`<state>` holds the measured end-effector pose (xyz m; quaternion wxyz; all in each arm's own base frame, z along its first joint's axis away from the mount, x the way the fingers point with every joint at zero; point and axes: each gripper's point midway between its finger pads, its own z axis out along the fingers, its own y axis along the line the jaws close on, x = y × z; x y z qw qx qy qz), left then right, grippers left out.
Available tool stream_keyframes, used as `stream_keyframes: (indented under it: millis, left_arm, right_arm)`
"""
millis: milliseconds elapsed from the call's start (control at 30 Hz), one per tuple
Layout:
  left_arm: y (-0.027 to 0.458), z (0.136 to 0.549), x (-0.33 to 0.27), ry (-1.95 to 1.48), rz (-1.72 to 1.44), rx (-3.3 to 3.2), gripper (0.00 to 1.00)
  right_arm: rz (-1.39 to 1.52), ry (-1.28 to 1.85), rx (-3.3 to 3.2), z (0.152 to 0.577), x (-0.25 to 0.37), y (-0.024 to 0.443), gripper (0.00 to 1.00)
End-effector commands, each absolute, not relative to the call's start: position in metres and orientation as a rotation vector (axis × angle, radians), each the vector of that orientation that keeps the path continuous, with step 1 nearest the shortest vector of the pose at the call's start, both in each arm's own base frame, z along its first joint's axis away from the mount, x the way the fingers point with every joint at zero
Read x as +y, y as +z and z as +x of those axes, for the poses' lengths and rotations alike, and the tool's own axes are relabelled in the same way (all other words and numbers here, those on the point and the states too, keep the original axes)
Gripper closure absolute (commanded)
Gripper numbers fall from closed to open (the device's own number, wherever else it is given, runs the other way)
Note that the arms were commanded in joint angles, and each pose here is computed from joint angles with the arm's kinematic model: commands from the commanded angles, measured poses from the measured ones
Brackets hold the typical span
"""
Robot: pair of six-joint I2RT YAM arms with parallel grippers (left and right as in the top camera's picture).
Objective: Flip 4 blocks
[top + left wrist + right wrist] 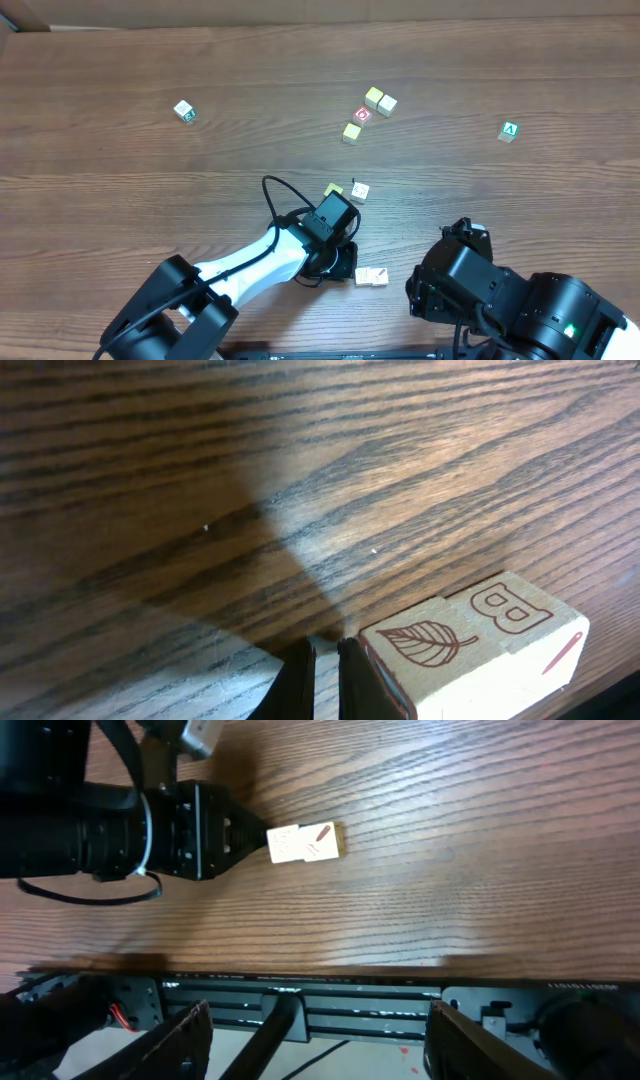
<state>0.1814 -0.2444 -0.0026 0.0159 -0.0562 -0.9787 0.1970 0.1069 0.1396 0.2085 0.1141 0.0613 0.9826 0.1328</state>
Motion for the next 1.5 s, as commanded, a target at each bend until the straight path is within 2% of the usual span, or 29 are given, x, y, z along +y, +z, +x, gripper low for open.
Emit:
stream_keyframes:
  millis: [0, 667, 967, 1000, 1033, 1067, 1100, 1167, 1200, 1233, 1267, 1300, 1333, 1367, 1400, 1467]
  left_arm:
    - [-0.006, 0.184, -0.245, 0.616, -0.207, -3.042, 0.96]
    - [-0.004, 0.188, -0.244, 0.625, -0.203, -3.044, 0.96]
    - [0.032, 0.221, -0.223, 0.486, -0.189, -3.207, 0.96]
    - [0.04, 0.227, -0.222, 0.47, -0.209, -3.233, 0.85]
    - [0.053, 0.234, -0.225, 0.481, -0.286, -3.257, 0.52]
    - [0.059, 0.238, -0.228, 0.496, -0.363, -3.267, 0.28]
    - [0.065, 0.242, -0.231, 0.502, -0.424, -3.274, 0.14]
    - [0.075, 0.248, -0.236, 0.517, -0.539, -3.288, 0.01]
    - [0.078, 0.251, -0.238, 0.522, -0.579, -3.292, 0.14]
    - [0.08, 0.253, -0.239, 0.527, -0.594, -3.297, 0.37]
    - [0.081, 0.254, -0.239, 0.522, -0.591, -3.304, 0.56]
    - [0.081, 0.255, -0.237, 0.507, -0.587, -3.313, 0.64]
    - [0.081, 0.26, -0.235, 0.491, -0.58, -3.333, 0.64]
    - [0.081, 0.263, -0.233, 0.473, -0.569, -3.346, 0.37]
    - [0.081, 0.265, -0.23, 0.466, -0.557, -3.356, 0.19]
    - [0.081, 0.272, -0.224, 0.457, -0.489, -3.374, 0.17]
  right_arm:
    - [0.175, 0.424, 2.869, 0.108, 0.144, 0.214, 0.3]
    - [0.173, 0.36, 2.909, 0.114, 0.154, 0.203, 0.32]
    - [0.172, 0.344, 2.888, 0.118, 0.152, 0.203, 0.32]
    - [0.174, 0.338, 2.883, 0.119, 0.151, 0.203, 0.31]
    - [0.176, 0.334, 2.877, 0.12, 0.151, 0.204, 0.29]
    - [0.176, 0.335, 2.874, 0.12, 0.151, 0.204, 0.26]
    - [0.176, 0.335, 2.872, 0.121, 0.151, 0.204, 0.18]
    - [0.177, 0.339, 2.868, 0.121, 0.152, 0.204, 0.16]
    - [0.177, 0.341, 2.868, 0.122, 0.152, 0.204, 0.16]
    - [0.177, 0.342, 2.867, 0.122, 0.152, 0.204, 0.16]
    - [0.177, 0.344, 2.866, 0.121, 0.152, 0.205, 0.16]
    - [0.177, 0.347, 2.865, 0.121, 0.152, 0.205, 0.16]
    - [0.177, 0.353, 2.861, 0.121, 0.152, 0.206, 0.16]
    - [0.178, 0.362, 2.856, 0.121, 0.151, 0.207, 0.15]
    - [0.178, 0.375, 2.849, 0.12, 0.15, 0.209, 0.15]
    - [0.179, 0.407, 2.83, 0.119, 0.148, 0.214, 0.12]
